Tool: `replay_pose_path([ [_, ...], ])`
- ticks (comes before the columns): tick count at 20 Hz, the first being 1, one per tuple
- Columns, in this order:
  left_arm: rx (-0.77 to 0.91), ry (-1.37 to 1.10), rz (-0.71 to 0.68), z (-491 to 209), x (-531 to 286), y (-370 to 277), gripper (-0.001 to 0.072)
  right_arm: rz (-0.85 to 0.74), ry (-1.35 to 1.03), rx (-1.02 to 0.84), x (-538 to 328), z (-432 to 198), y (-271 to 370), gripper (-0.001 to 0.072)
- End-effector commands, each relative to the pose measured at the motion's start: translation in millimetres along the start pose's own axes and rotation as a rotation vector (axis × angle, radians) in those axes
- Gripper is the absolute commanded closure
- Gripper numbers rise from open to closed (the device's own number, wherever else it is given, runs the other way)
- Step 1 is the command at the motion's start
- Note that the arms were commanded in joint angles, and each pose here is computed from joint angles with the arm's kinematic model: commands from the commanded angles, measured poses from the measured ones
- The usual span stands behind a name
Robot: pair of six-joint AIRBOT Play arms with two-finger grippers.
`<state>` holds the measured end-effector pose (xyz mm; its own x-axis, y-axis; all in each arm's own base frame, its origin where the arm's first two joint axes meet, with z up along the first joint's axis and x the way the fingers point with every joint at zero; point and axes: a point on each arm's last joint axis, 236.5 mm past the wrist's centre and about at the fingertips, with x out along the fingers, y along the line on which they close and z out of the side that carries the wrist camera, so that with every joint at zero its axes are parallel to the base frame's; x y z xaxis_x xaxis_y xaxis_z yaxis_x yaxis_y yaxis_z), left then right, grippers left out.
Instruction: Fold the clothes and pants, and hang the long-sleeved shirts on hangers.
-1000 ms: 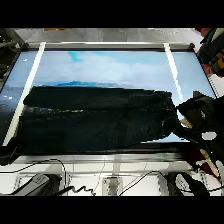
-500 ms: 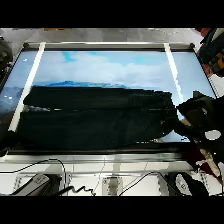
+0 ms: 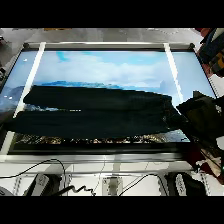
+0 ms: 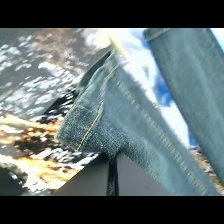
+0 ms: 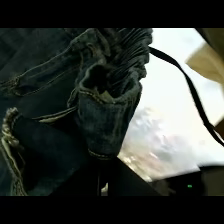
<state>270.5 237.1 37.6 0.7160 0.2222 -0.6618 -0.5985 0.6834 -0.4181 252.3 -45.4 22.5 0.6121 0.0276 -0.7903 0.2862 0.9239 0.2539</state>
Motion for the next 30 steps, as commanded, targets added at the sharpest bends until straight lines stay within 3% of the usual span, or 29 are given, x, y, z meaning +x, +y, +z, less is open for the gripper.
replay_pose_path([
  [1,0.023,-0.023,-0.015,5,-5,-10,0.0678,-0.119,-0.022,-0.049,-41,-9,-17,0.0687],
  [6,0.115,-0.054,-0.06,18,8,-48,0.0682,-0.127,-0.137,-0.05,-54,19,-14,0.0687],
  [13,0.177,-0.008,-0.204,27,97,-161,0.0682,-0.046,-0.177,0.223,30,72,-25,0.0686],
  [17,0.108,0.055,-0.189,7,162,-174,0.0682,-0.033,-0.152,0.329,78,95,-36,0.0687],
  [20,0.108,0.049,-0.198,9,186,-189,0.068,-0.015,-0.148,0.297,107,122,-23,0.0686],
  [23,0.129,-0.031,-0.203,22,193,-208,0.068,0.0,-0.24,0.276,131,155,-8,0.0686],
  [26,0.128,-0.147,-0.184,45,192,-212,0.0679,0.013,-0.323,0.378,144,182,-7,0.0686],
  [30,0.132,-0.146,-0.189,44,191,-215,0.0679,0.007,-0.372,0.412,153,195,-14,0.0686],
])
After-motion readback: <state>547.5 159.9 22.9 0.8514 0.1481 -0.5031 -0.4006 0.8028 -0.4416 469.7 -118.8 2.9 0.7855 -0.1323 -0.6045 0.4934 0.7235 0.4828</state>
